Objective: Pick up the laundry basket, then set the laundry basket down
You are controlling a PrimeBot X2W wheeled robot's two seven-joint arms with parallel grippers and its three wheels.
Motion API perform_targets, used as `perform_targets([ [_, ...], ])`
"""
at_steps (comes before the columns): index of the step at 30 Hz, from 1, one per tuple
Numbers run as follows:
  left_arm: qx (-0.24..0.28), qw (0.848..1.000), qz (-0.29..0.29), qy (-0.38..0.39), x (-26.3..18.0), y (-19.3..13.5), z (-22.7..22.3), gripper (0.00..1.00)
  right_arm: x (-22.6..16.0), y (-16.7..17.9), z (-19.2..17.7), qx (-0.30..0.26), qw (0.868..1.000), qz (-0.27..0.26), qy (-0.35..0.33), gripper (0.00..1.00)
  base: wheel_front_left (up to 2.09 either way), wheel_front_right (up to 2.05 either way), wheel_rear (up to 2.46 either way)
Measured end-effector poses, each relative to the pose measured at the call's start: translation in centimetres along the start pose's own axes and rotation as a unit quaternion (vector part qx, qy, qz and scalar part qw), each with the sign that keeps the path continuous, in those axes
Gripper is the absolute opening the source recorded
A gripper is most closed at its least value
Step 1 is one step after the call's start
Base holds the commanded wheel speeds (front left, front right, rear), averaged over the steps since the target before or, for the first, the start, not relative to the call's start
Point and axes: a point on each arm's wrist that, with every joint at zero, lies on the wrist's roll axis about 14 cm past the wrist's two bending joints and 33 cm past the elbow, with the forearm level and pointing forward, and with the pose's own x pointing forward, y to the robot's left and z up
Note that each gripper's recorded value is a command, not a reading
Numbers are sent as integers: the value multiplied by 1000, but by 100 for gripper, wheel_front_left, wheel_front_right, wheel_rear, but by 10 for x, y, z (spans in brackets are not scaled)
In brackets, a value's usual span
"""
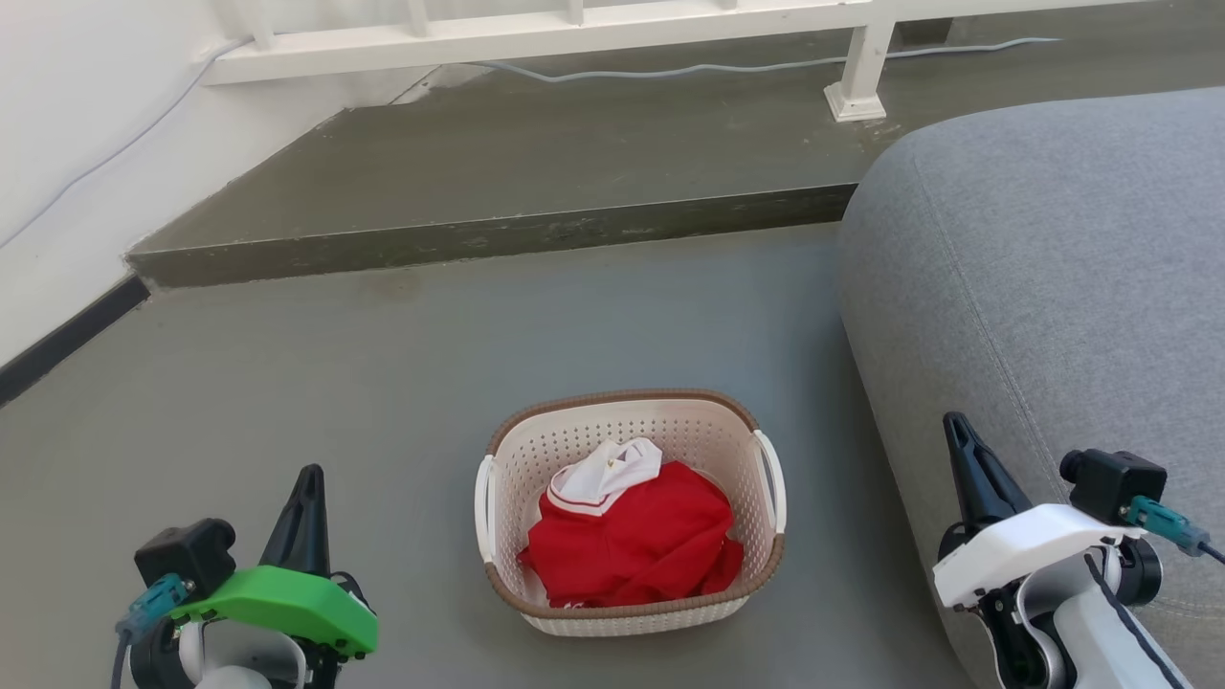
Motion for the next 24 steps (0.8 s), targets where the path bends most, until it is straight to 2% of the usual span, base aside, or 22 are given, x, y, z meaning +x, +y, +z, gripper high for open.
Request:
perform_targets([
  [11,-70,997,20,7,-2,9,1,0,2,-5,3,82,997,-17,2,0,0,0,0],
  [24,-152,988,37,7,-4,18,4,0,4,-14,6,171,985,-37,3,0,0,0,0],
])
